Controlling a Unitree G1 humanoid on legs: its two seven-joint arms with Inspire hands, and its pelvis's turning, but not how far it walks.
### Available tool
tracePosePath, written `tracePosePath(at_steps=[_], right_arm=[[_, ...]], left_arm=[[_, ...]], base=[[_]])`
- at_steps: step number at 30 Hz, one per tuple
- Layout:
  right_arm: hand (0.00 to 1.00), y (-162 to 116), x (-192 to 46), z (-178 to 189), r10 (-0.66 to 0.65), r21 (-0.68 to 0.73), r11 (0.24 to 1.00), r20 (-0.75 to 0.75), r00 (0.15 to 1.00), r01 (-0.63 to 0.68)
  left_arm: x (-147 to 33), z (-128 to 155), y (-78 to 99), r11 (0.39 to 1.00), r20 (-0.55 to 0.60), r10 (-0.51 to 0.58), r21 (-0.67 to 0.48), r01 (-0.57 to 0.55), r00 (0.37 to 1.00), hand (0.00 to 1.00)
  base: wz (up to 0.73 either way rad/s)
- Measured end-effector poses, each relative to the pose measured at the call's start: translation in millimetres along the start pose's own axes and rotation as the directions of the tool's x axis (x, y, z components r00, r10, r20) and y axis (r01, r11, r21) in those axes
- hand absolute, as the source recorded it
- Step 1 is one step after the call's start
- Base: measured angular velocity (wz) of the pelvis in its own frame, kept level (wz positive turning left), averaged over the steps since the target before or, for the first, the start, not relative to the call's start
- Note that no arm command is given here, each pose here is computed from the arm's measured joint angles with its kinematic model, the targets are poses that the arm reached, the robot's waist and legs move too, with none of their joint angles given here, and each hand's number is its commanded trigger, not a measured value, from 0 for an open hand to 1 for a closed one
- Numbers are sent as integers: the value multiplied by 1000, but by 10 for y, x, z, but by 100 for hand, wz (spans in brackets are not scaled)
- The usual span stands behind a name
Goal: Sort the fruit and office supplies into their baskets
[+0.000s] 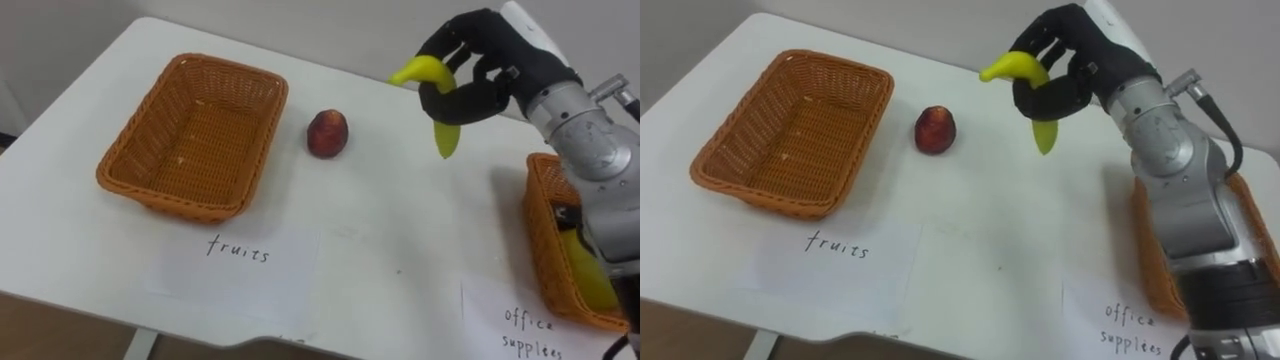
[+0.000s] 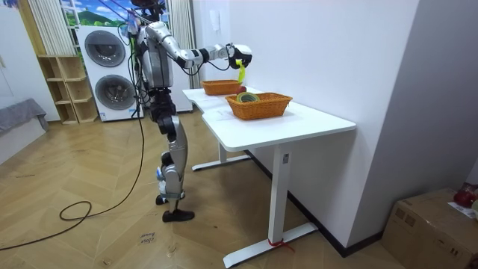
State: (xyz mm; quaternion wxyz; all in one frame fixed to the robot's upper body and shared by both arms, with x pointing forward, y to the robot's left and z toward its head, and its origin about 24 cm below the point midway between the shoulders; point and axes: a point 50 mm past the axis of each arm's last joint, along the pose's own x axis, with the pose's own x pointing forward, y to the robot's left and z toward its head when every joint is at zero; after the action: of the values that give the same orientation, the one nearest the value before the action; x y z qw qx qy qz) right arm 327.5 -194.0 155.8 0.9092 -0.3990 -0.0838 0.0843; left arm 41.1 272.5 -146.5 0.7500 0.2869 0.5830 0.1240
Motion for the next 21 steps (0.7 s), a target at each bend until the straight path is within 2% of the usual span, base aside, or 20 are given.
tracePosePath(at_steps=[6, 12, 16, 21], right_arm=[[100, 116, 40, 95, 34, 103, 994, 48, 998, -39], [100, 233, 125, 232, -4, 206, 978, 89, 996, -14], [100, 397, 197, 307, 37, 226, 972, 102, 994, -60], [100, 446, 238, 421, 37, 261, 963, 136, 990, -72]], left_arm=[[-10, 30, 1, 999, 24, 11, 33, -11, 1000, 0], [-7, 61, -5, 998, 36, 10, 60, -12, 999, 0], [-13, 53, -42, 997, 25, -6, 75, 4, 1000, 0], [-30, 7, -102, 997, -6, -27, 76, 28, 1000, 0]], base=[[3], [16], [20], [12]])
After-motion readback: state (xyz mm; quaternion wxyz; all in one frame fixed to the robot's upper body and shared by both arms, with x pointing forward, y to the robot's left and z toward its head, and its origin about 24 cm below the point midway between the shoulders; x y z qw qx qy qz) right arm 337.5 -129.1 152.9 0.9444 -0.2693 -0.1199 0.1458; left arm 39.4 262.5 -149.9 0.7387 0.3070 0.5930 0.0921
